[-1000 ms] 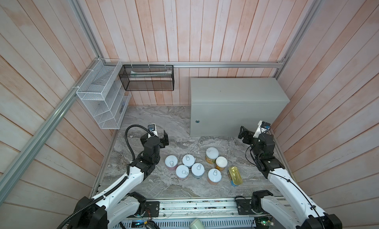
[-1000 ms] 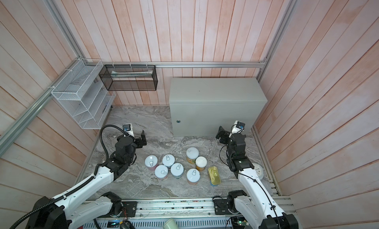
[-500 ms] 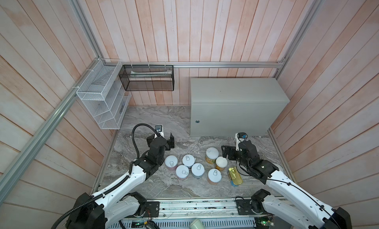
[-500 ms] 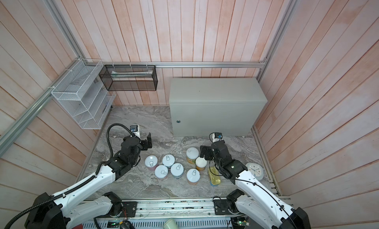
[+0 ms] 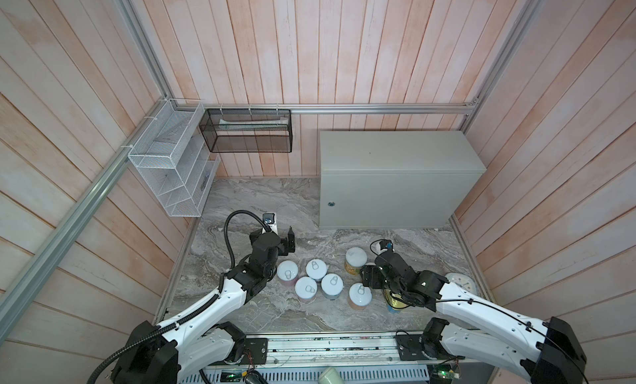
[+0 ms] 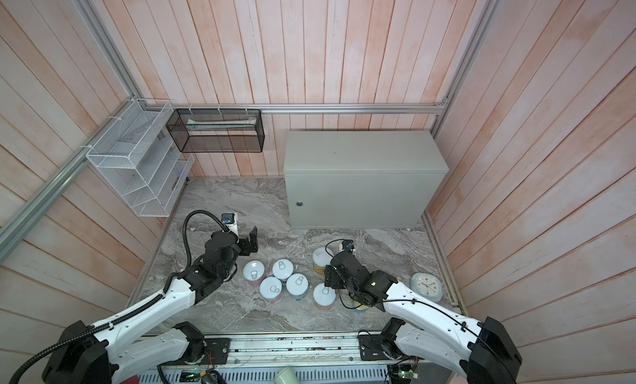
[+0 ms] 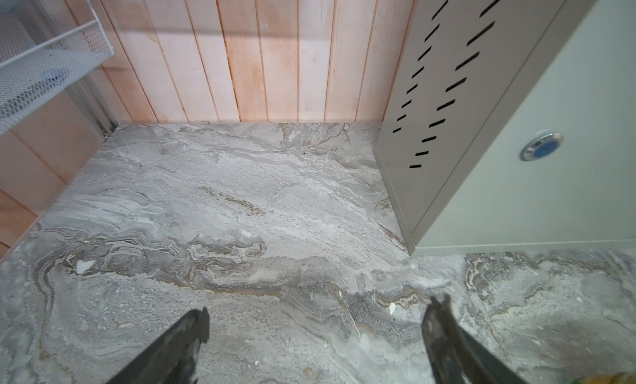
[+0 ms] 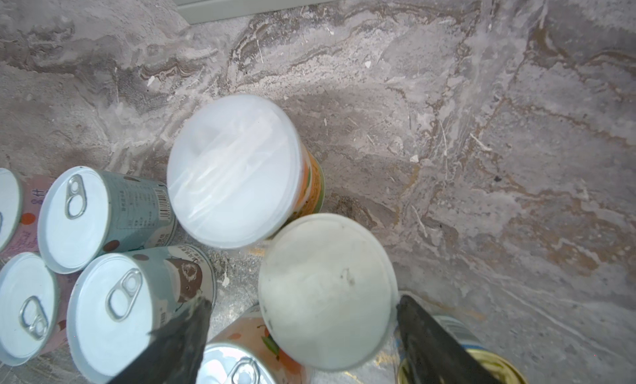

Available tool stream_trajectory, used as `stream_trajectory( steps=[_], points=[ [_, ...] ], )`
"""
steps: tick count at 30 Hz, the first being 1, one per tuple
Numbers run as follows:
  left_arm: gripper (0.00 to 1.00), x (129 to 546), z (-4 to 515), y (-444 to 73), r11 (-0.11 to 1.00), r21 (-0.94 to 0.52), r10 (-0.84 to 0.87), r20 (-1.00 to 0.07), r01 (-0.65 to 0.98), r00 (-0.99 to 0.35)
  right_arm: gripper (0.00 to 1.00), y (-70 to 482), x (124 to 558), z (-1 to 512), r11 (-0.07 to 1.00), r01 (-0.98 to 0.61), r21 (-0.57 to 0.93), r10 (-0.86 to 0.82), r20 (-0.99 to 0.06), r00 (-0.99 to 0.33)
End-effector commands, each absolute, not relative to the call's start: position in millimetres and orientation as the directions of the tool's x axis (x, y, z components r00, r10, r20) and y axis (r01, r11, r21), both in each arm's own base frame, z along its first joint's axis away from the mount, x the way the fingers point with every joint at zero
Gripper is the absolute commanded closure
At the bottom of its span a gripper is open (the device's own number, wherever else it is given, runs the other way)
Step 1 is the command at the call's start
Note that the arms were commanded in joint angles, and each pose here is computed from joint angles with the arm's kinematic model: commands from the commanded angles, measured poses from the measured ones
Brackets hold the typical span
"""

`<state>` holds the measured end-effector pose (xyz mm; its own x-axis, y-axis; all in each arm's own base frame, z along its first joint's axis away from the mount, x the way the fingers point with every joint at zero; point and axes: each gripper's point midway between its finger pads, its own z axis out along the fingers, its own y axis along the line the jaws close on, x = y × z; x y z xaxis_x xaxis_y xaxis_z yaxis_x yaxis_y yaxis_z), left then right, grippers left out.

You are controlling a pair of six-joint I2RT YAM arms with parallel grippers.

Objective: Place and organize the canned foods onto the counter
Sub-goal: 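Move right gripper over the white-lidded yellow-label canister while left arm advances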

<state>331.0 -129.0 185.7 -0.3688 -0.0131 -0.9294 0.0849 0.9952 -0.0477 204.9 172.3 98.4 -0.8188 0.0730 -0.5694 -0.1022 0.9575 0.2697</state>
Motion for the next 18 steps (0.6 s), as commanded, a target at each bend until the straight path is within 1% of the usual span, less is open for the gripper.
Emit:
stream_trajectory(
  steps=[1, 6, 12, 18],
  points=[
    [0.00, 329.6, 176.6, -139.1, 0.989, -0.091, -0.038, -0.919, 0.118, -0.392, 0.16, 163.6, 202.9, 100.0, 0.967, -0.044, 0.251, 0.109, -0.564, -0.818],
    [0.00, 327.4, 170.6, -142.5, 0.986, -0.105, -0.042, -0.911, 0.131, -0.409, 0.19, 162.9, 205.4, 102.0, 0.964, -0.039, 0.262, 0.126, -0.583, -0.802],
    [0.00, 325.9, 172.7, -142.2, 0.985, -0.108, -0.045, -0.914, 0.134, -0.402, 0.24, 166.8, 208.3, 99.9, 0.964, -0.033, 0.263, 0.130, -0.578, -0.806],
    [0.00, 325.8, 172.3, -143.5, 0.984, -0.116, -0.051, -0.914, 0.139, -0.402, 0.24, 164.6, 208.4, 97.1, 0.972, -0.023, 0.235, 0.118, -0.569, -0.814]
  ],
)
